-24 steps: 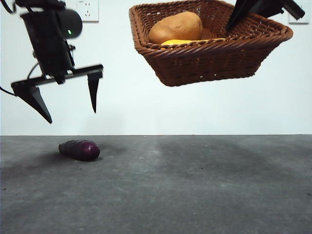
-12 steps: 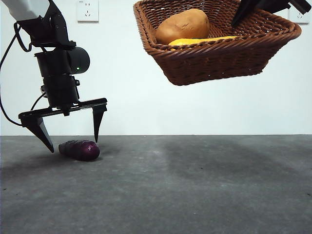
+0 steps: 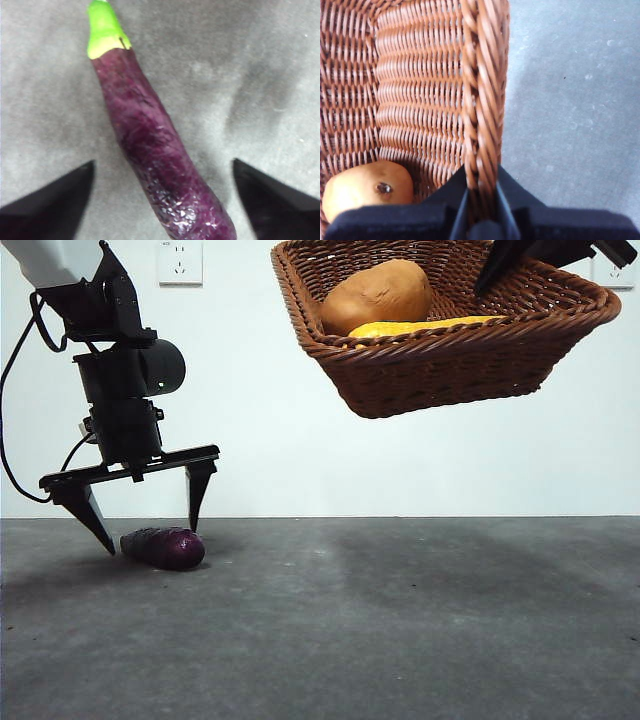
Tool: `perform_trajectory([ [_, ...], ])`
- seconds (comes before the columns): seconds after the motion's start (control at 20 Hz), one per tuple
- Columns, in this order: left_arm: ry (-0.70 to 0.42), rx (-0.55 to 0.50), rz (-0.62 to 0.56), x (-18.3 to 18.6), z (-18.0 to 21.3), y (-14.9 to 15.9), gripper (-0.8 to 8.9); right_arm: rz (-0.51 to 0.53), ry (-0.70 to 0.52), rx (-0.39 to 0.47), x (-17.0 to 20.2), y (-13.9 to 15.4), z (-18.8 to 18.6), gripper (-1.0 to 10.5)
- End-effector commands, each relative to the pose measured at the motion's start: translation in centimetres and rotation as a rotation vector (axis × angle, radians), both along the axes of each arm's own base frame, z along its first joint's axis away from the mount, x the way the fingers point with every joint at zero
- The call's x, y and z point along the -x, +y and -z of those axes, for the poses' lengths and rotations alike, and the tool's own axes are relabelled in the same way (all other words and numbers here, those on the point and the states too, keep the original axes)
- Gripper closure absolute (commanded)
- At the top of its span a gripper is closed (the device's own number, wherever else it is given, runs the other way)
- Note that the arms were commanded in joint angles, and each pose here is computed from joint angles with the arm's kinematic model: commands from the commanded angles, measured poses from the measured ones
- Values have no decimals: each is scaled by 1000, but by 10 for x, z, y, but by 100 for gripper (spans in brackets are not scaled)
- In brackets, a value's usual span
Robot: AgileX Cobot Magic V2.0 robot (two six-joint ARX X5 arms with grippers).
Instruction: Help me put the vegetables on the table into the basket
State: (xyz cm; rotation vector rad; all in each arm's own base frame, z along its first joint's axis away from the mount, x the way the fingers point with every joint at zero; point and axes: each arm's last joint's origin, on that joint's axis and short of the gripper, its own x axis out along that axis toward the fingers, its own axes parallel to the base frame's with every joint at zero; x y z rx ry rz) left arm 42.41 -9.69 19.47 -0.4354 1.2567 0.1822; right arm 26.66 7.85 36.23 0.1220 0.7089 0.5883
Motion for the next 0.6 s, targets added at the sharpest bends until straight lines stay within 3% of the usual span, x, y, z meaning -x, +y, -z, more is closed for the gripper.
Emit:
perform_trajectory([
  [0.05, 19, -12, -14, -2, 9, 1, 385, -11, -39, -15, 1, 0, -8, 958],
  [0.15, 21, -36, -21, -1, 9, 2, 390, -12, -39, -15, 1, 0, -8, 958],
  [0.4, 50, -37, -13, -3, 22, 0, 542, -23, -37, -23, 1, 0, -8, 958],
  [0.6, 74, -20, 49, -4, 35, -12, 762, -27, -31, -9, 2, 0, -7, 958],
])
